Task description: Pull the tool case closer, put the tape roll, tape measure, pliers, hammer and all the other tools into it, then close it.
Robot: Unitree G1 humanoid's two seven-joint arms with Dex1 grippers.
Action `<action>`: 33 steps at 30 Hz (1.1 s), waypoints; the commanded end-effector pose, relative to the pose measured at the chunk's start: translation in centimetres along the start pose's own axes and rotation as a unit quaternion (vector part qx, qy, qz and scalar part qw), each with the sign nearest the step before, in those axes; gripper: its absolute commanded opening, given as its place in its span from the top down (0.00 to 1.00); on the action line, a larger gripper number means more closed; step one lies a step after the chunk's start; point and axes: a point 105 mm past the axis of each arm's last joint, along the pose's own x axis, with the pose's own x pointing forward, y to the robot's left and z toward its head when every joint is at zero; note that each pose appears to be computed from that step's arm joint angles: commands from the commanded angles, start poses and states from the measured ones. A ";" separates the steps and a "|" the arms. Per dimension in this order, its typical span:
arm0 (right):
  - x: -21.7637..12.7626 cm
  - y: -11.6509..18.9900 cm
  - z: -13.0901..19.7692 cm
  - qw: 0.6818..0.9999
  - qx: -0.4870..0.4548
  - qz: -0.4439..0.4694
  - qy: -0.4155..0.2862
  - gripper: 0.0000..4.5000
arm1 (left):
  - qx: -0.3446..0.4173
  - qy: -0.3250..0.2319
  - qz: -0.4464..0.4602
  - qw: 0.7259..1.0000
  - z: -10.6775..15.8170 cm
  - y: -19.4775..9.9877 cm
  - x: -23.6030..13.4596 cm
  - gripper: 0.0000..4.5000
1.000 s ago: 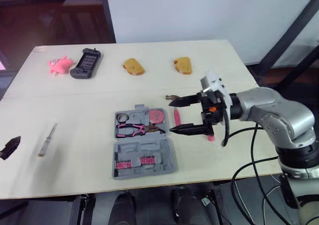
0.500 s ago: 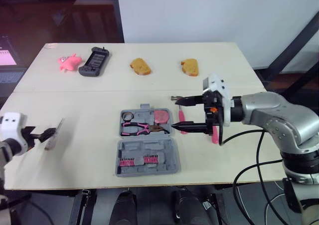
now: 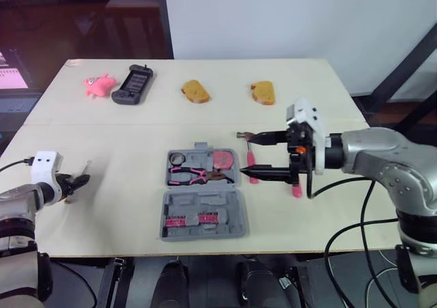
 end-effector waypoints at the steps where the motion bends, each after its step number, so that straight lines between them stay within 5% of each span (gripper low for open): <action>1: -0.5 0.4 1.0 1.000 -0.022 -0.002 -0.010 0.00 | -0.009 0.041 -0.001 0.999 -1.4 0.3 -0.5 0.76; 3: -0.5 0.4 0.9 1.000 -0.021 -0.002 -0.009 0.00 | -0.014 0.042 -0.002 0.999 -1.2 0.3 -0.7 0.99; 9: -0.2 0.1 0.7 1.000 -0.021 -0.001 0.000 0.00 | -0.021 0.045 -0.036 0.998 0.2 -1.4 -1.1 0.99; 24: 0.7 0.7 -0.1 1.000 -0.009 -0.007 -0.007 0.00 | 0.030 0.085 -0.151 0.985 -0.6 -15.0 -2.5 0.99; 31: 0.8 0.6 -0.2 1.000 -0.009 -0.019 -0.010 0.00 | 0.020 0.104 -0.140 0.984 -1.6 -15.1 -2.0 0.99; 33: 0.8 0.6 -0.2 1.000 -0.009 -0.021 -0.013 0.00 | 0.022 0.103 -0.145 0.984 -1.2 -15.1 -2.4 0.77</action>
